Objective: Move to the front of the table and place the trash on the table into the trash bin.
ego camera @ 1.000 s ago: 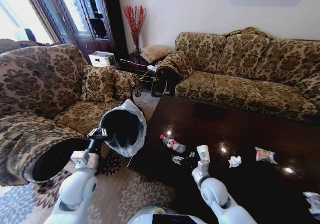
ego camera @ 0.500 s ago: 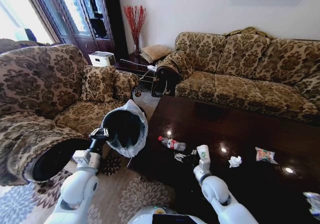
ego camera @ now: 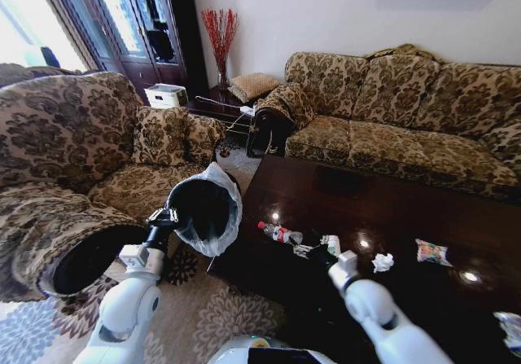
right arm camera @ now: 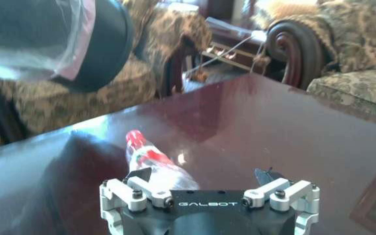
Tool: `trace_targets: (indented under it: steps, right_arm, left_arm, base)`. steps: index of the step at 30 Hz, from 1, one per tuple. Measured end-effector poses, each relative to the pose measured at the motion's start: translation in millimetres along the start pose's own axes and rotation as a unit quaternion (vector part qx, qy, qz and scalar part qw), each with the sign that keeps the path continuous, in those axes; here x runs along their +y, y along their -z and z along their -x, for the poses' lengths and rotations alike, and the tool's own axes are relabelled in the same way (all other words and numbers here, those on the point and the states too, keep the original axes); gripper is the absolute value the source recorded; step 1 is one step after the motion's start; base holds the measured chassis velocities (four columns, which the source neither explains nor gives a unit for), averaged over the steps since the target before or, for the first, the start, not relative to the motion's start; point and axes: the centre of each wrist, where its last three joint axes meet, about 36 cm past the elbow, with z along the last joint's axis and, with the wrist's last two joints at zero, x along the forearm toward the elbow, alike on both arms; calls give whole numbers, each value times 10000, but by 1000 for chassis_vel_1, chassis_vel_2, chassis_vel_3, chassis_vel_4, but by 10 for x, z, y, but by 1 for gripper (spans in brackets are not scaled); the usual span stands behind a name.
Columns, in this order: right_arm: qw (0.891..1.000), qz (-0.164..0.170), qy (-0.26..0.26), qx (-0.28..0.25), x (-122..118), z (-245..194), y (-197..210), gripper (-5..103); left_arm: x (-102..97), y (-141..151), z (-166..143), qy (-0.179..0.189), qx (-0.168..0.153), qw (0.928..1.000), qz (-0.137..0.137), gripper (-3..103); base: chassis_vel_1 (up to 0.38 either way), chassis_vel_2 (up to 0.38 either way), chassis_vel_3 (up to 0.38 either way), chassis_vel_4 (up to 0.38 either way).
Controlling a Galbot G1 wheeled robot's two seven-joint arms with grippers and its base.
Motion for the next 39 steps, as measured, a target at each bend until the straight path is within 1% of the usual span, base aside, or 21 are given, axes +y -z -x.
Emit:
trace_targets:
  steps: [3,6,8,9,10,12,13,14,15,18,19,21,23,24,27,28,30,32,33,36,39]
  right_arm:
    - [9993,-12,323,182,-173,63,254,100]
    - [9984,-59,510,251,-260,91,373,100]
    - [9952,-174,876,401,-373,129,450,100]
    - [9938,-217,990,446,-412,145,476,100]
    - [9938,-217,990,446,-412,145,476,100]
    - [9892,-314,1343,499,-497,269,625,100]
    - [9882,-335,1409,494,-511,317,664,100]
    - [9882,-335,1409,494,-511,317,664,100]
    - [9857,-383,1563,494,-512,483,750,100]
    - [9800,-430,1860,563,-394,802,881,100]
    - [9800,-430,1860,563,-394,802,881,100]
    - [9753,-589,2014,697,-316,987,1000,100]
    - [9710,-785,2092,852,-282,1143,1030,100]
    - [9710,-785,2092,852,-282,1143,1030,100]
    - [9674,-1032,2081,1010,-258,1291,1024,100]
    - [9655,-1161,2070,1069,-269,1349,1008,100]
    - [9640,-1224,2082,1110,-280,1376,999,100]
    - [9581,-1389,2156,1279,-308,1427,959,100]
    - [9581,-1389,2156,1279,-308,1427,959,100]
    - [9533,-1512,2186,1437,-288,1475,870,100]
    - [9527,-1567,2147,1475,-267,1498,835,100]
  left_arm:
    - [-1,-5,-6,43,3,10000,-34,1]
    - [9,1,-1,76,-17,10000,-30,1]
    - [12,3,0,111,-30,9999,-22,1]
    - [11,5,-1,123,-35,9999,-19,1]
    - [11,5,-1,123,-35,9999,-19,1]
    - [7,24,-12,134,-59,9999,-11,1]
    - [9,28,-14,137,-64,9999,-8,1]
    - [9,28,-14,137,-64,9999,-8,1]
    - [21,34,-17,158,-72,9998,8,1]
    - [39,43,-27,186,-76,9998,33,1]
    - [39,43,-27,186,-76,9998,33,1]
    - [41,57,-32,190,-94,9998,37,1]
    - [40,62,-33,192,-100,9998,37,1]
    - [40,62,-33,192,-100,9998,37,1]
    - [37,71,-33,188,-116,9998,30,1]
    - [35,73,-32,188,-121,9997,21,1]
    - [34,75,-32,187,-122,9997,16,1]
    - [38,85,-40,194,-131,9997,13,1]
    - [38,85,-40,194,-131,9997,13,1]
    - [48,95,-56,234,-133,9996,15,1]
    - [50,98,-61,256,-134,9996,13,1]
  base:
    - [0,0,0,0]
    - [0,0,0,0]
    - [0,0,0,0]
    - [0,0,0,0]
    - [0,0,0,0]
    - [0,0,0,0]
    - [0,0,0,0]
    - [0,0,0,0]
    - [0,0,0,0]
    - [0,0,0,0]
    - [0,0,0,0]
    - [0,0,0,0]
    - [0,0,0,0]
    - [0,0,0,0]
    - [0,0,0,0]
    - [0,0,0,0]
    - [0,0,0,0]
    - [0,0,0,0]
    - [0,0,0,0]
    - [0,0,0,0]
    - [0,0,0,0]
